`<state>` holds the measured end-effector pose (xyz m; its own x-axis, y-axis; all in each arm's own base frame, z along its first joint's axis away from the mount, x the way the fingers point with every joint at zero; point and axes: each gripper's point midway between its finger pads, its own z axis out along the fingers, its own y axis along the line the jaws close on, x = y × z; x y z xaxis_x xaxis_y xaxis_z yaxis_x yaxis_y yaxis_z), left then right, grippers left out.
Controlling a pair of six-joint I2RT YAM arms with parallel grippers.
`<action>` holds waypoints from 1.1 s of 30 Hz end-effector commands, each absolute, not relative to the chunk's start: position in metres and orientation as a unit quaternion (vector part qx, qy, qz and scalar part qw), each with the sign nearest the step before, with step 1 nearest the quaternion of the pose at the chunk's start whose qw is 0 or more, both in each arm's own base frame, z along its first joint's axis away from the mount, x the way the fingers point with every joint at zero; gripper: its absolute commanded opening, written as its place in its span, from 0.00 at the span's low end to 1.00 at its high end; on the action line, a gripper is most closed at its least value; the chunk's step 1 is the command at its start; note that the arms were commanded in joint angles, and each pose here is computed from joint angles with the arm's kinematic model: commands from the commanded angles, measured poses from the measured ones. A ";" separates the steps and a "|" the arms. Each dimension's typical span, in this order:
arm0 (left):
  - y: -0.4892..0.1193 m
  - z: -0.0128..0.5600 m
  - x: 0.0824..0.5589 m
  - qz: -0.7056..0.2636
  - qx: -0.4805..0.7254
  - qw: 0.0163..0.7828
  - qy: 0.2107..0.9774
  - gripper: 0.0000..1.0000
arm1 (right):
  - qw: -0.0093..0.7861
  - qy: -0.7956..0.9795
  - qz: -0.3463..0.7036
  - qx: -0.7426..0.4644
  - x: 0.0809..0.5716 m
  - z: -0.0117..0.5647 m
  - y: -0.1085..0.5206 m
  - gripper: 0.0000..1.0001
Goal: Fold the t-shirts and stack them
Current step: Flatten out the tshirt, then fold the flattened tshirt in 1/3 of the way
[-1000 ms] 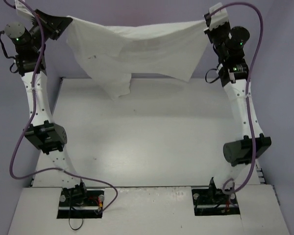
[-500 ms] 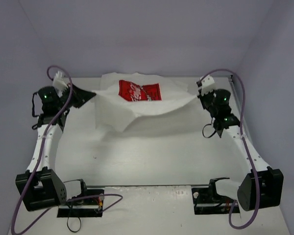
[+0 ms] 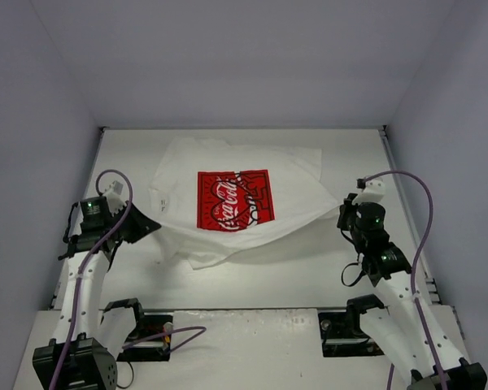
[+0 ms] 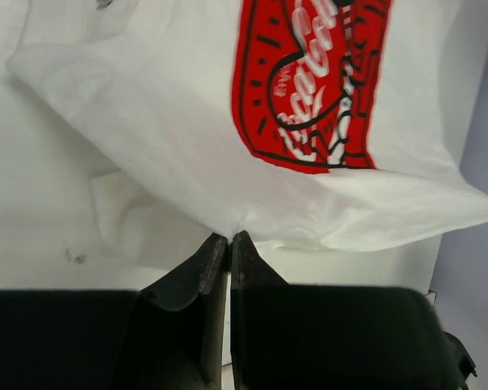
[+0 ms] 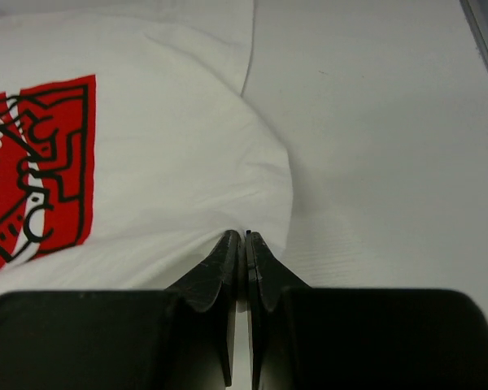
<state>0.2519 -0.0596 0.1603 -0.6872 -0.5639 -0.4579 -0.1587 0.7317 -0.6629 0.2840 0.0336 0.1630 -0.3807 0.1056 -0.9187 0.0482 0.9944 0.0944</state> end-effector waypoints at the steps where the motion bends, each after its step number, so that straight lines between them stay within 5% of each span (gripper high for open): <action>1: -0.048 0.135 0.235 -0.260 -0.257 0.289 0.885 0.00 | 0.551 0.824 0.037 0.129 0.282 0.162 0.028 0.00; 12: -0.033 0.115 0.227 -0.225 -0.332 0.236 0.885 0.00 | 0.480 0.865 0.035 0.145 0.278 0.135 0.033 0.00; 33: 0.011 0.150 0.302 -0.173 -0.287 0.342 0.878 0.00 | 0.423 0.901 -0.021 0.091 0.327 0.131 0.034 0.00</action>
<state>0.2637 -0.0091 0.1259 -0.6580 -0.6645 -0.3541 -0.4566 0.7261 -0.5141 0.2999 0.0356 0.1117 -0.6526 0.1934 -0.7326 0.2036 0.9761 0.0763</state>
